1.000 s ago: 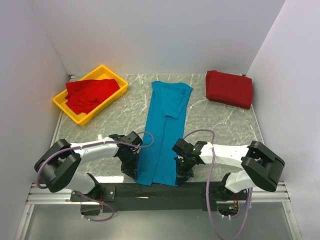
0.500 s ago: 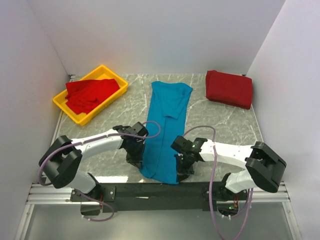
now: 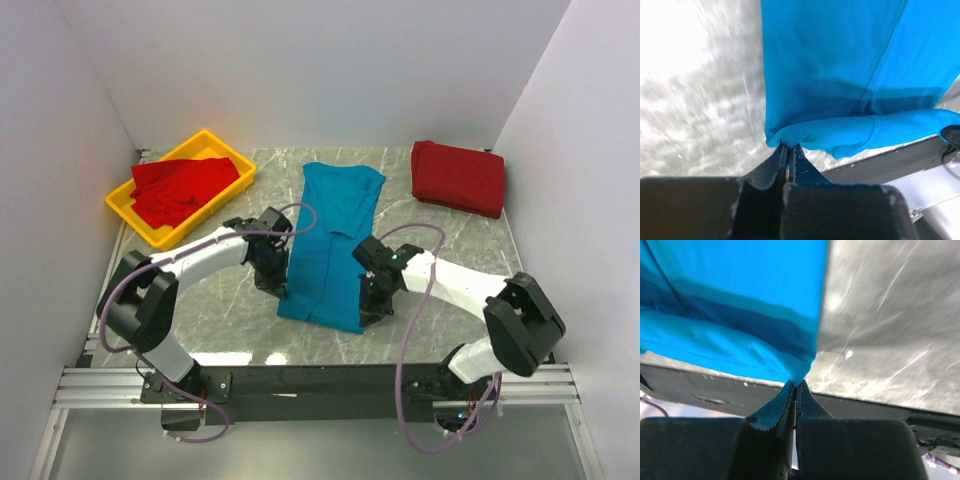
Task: Fold and stack the t-shirts
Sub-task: Fold the tshirt
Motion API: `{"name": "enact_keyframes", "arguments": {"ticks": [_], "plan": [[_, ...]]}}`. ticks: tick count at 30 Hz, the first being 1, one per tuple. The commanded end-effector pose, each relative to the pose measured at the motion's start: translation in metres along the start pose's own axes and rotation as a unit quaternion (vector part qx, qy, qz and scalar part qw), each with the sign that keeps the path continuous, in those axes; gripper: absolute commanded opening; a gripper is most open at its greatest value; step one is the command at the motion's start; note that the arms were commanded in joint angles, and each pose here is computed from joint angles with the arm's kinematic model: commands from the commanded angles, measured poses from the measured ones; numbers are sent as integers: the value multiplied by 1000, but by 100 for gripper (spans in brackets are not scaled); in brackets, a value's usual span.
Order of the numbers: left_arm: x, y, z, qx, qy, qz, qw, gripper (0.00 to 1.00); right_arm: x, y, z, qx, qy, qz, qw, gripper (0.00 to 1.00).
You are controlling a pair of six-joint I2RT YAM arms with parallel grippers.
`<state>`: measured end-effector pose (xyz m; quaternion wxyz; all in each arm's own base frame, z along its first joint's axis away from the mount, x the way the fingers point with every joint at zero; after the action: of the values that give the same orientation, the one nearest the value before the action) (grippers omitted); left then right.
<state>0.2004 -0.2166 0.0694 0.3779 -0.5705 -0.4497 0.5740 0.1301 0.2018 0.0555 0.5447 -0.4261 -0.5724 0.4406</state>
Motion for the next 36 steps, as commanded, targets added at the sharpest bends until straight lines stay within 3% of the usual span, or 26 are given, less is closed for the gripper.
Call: {"name": "enact_keyframes", "arguments": {"ticks": [1, 9, 24, 36], "plan": [[-7, -6, -30, -21, 10, 14, 1000, 0, -2, -4, -32, -29, -3, 2, 1000, 0], [-17, 1, -74, -15, 5, 36, 999, 0, 12, -7, -85, -49, 2, 2, 999, 0], [-21, 9, -158, -28, -42, 79, 996, 0, -9, -19, -149, -75, 37, 14, 996, 0], [-31, 23, -183, -6, -21, 110, 994, 0, -13, -19, -179, -77, 47, 21, 996, 0]]}}
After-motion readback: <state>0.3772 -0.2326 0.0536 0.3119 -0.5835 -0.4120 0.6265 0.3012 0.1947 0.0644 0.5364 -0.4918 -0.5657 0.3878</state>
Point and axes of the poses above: each gripper's point midway between its finger pads, its own y axis out along the fingers, its own x axis along the line the jaws close on, z = x × y, the point moved 1 cm from there along -y, back along the fingers, and after that the axes turned 8 degrees about -y, right-handed, at the moved point
